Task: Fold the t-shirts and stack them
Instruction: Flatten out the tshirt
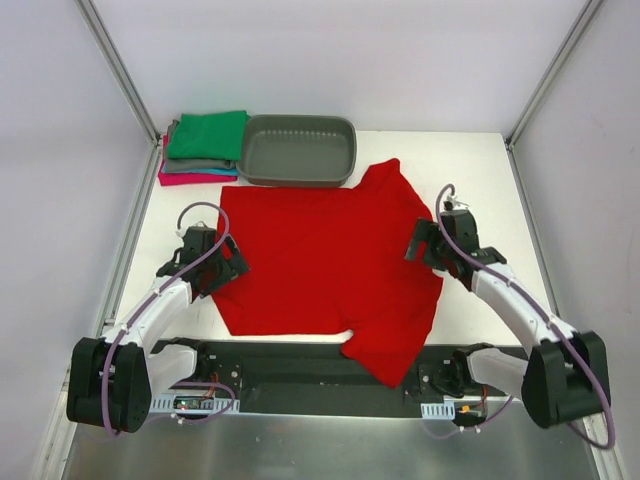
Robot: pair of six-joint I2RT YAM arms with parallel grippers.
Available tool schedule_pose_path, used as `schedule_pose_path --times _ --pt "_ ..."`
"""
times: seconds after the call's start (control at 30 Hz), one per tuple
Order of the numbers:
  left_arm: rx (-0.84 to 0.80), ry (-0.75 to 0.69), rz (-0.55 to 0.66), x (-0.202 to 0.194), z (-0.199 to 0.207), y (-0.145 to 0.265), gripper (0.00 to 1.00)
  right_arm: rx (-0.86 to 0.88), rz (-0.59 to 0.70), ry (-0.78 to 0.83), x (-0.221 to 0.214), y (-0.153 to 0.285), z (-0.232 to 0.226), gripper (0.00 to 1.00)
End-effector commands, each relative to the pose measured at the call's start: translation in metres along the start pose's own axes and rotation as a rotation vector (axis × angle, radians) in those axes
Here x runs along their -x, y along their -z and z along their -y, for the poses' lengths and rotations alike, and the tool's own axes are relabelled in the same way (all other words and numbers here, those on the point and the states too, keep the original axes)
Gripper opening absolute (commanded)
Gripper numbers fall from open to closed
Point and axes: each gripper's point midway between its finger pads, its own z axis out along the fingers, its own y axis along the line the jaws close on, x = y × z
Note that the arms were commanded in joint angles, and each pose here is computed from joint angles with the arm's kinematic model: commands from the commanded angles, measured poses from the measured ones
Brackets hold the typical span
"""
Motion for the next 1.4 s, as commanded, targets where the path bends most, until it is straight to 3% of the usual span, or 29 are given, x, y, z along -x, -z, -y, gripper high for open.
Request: schedule_pose_path --times 0.0,0.07,0.3,0.4,0.57,0.7,0.87,1.03,1.17,1.3,1.37 --pt "0.015 -0.025 -0.003 -0.005 -0.006 0.001 0.99 -0.128 -0.008 -0.091 -0.024 0.013 0.039 0.96" --pt "0.014 -0.023 -0.003 -0.005 -0.005 0.001 0.99 -0.192 -0.012 -0.166 -0.036 0.015 0.057 0.97" --pt "0.026 -0.017 -0.013 -0.006 -0.007 -0.001 0.99 -0.254 -0.011 -0.252 -0.043 0.007 0.077 0.58" --pt "0.037 -0.015 -0.014 -0.007 -0.009 -0.002 0.99 -0.258 -0.039 -0.257 -0.045 -0.002 0.077 0.49" --pt "0.046 -0.013 -0.019 -0.007 -0.01 -0.004 0.99 -0.251 -0.098 -0.261 -0.053 -0.019 0.074 0.45" --pt "0.051 -0.012 -0.012 -0.006 -0.011 -0.004 0.99 -0.244 -0.137 -0.282 -0.064 -0.02 0.073 0.19" --pt "0.074 -0.011 -0.018 -0.007 -0.015 -0.007 0.99 -0.256 -0.075 -0.267 -0.059 0.009 0.079 0.05" --pt "0.097 -0.014 -0.017 -0.005 -0.017 -0.009 0.99 -0.291 -0.077 -0.223 -0.056 0.041 0.085 0.04" --pt "0.114 -0.015 -0.017 -0.005 -0.02 -0.01 0.99 -0.296 -0.106 -0.235 -0.07 0.045 0.088 0.13" --pt "0.111 -0.018 -0.021 -0.004 -0.019 -0.01 0.99 -0.324 -0.14 -0.244 -0.084 0.038 0.094 0.32" --pt "0.106 -0.018 -0.023 -0.004 -0.018 -0.009 0.99 -0.334 -0.15 -0.236 -0.083 0.036 0.095 0.53"
